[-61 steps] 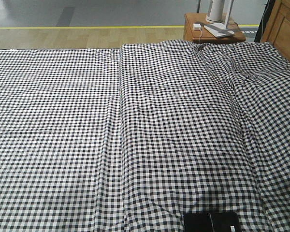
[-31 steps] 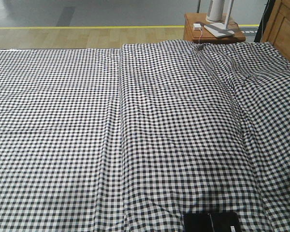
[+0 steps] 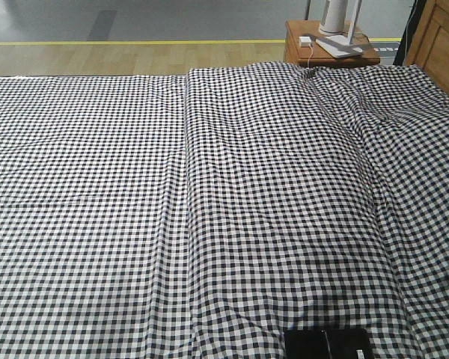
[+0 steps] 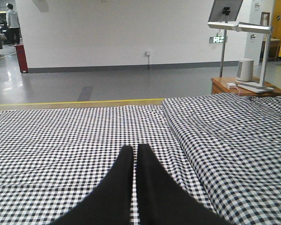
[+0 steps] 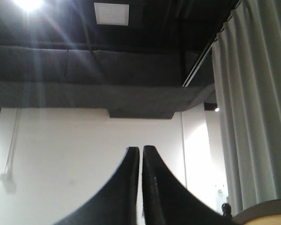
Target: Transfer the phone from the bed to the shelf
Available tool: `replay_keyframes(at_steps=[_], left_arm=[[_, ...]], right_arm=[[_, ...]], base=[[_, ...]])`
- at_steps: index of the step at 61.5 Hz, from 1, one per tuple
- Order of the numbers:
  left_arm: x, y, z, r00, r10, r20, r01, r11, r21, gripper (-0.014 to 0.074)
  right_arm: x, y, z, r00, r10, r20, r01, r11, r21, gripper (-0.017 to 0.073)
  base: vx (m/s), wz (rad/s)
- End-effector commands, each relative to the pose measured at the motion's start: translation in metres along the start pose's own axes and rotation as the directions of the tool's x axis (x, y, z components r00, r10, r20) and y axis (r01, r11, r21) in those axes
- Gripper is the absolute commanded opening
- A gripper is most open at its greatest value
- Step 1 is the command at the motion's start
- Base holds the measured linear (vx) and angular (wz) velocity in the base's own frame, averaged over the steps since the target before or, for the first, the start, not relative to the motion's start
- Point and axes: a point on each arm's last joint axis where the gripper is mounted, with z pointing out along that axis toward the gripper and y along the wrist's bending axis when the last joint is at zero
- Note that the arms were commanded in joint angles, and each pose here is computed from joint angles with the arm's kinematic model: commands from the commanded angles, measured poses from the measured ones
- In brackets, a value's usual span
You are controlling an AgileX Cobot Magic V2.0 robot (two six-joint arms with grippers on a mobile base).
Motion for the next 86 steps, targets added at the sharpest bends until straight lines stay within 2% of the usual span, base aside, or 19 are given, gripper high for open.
replay_keyframes(at_steps=[1, 12, 16, 25, 34, 40, 48, 56, 61, 66, 75, 86], left_arm=[[-0.015, 0.001, -0.002, 0.994, -0.018, 0.104, 0.019, 1.0, -0.005, 0.0001], [-0.015, 0.001, -0.002, 0.994, -0.018, 0.104, 0.019, 1.0, -0.005, 0.0001], [-0.015, 0.001, -0.002, 0.994, -0.018, 0.104, 0.019, 1.0, -0.005, 0.0001], [-0.015, 0.001, -0.002, 0.994, -0.018, 0.104, 0.019, 1.0, -0.005, 0.0001], [-0.015, 0.001, -0.002, 0.994, -0.018, 0.104, 0.019, 1.0, -0.005, 0.0001], [-0.015, 0.001, -0.002, 0.994, -0.018, 0.104, 0.019, 1.0, -0.005, 0.0001], [-0.015, 0.001, -0.002, 0.994, -0.018, 0.104, 0.019, 1.0, -0.005, 0.0001], [-0.015, 0.001, -0.002, 0.994, -0.018, 0.104, 0.019, 1.0, -0.005, 0.0001], [-0.015, 0.001, -0.002, 0.994, -0.018, 0.104, 0.019, 1.0, -0.005, 0.0001], [-0.015, 0.001, -0.002, 0.994, -0.018, 0.104, 0.019, 1.0, -0.005, 0.0001], [-0.015, 0.001, -0.002, 0.994, -0.018, 0.104, 0.019, 1.0, -0.005, 0.0001], [-0.015, 0.001, -0.002, 0.994, -0.018, 0.104, 0.019, 1.0, -0.005, 0.0001]], right_arm=[[-0.023, 0.001, 0.025, 0.997, -0.011, -0.075, 0.011, 1.0, -0.011, -0.0006], [-0.026, 0.004, 0.067, 0.946, -0.016, -0.323, 0.003, 0.999, -0.041, 0.0011], [-0.02, 0.005, 0.079, 0.91, -0.019, -0.415, -0.002, 0.999, -0.05, 0.0025], [0.008, 0.007, 0.096, 0.791, -0.017, -0.611, -0.027, 0.998, -0.063, 0.0094], [0.036, 0.01, 0.102, 0.658, -0.011, -0.753, -0.059, 0.996, -0.065, 0.0239], [0.047, 0.011, 0.105, 0.605, -0.004, -0.796, -0.076, 0.995, -0.062, 0.0384], [0.056, 0.011, 0.11, 0.581, 0.0, -0.814, -0.081, 0.995, -0.058, 0.0556], [0.063, 0.011, 0.116, 0.57, 0.0, -0.822, -0.08, 0.995, -0.055, 0.0657], [0.069, 0.011, 0.118, 0.552, 0.0, -0.834, -0.081, 0.995, -0.054, 0.0668], [0.076, 0.012, 0.119, 0.51, 0.006, -0.86, -0.092, 0.995, -0.047, 0.0664], [0.086, 0.014, 0.13, 0.388, 0.054, -0.92, -0.128, 0.992, 0.005, 0.0654], [0.089, 0.008, 0.155, 0.241, 0.085, -0.967, -0.118, 0.991, 0.057, 0.0643]], base=[[0.0, 0.0], [0.0, 0.0], [0.0, 0.0], [0.0, 0.0], [0.0, 0.0], [0.0, 0.0], [0.0, 0.0], [0.0, 0.0], [0.0, 0.0], [0.0, 0.0], [0.0, 0.0], [0.0, 0.0]])
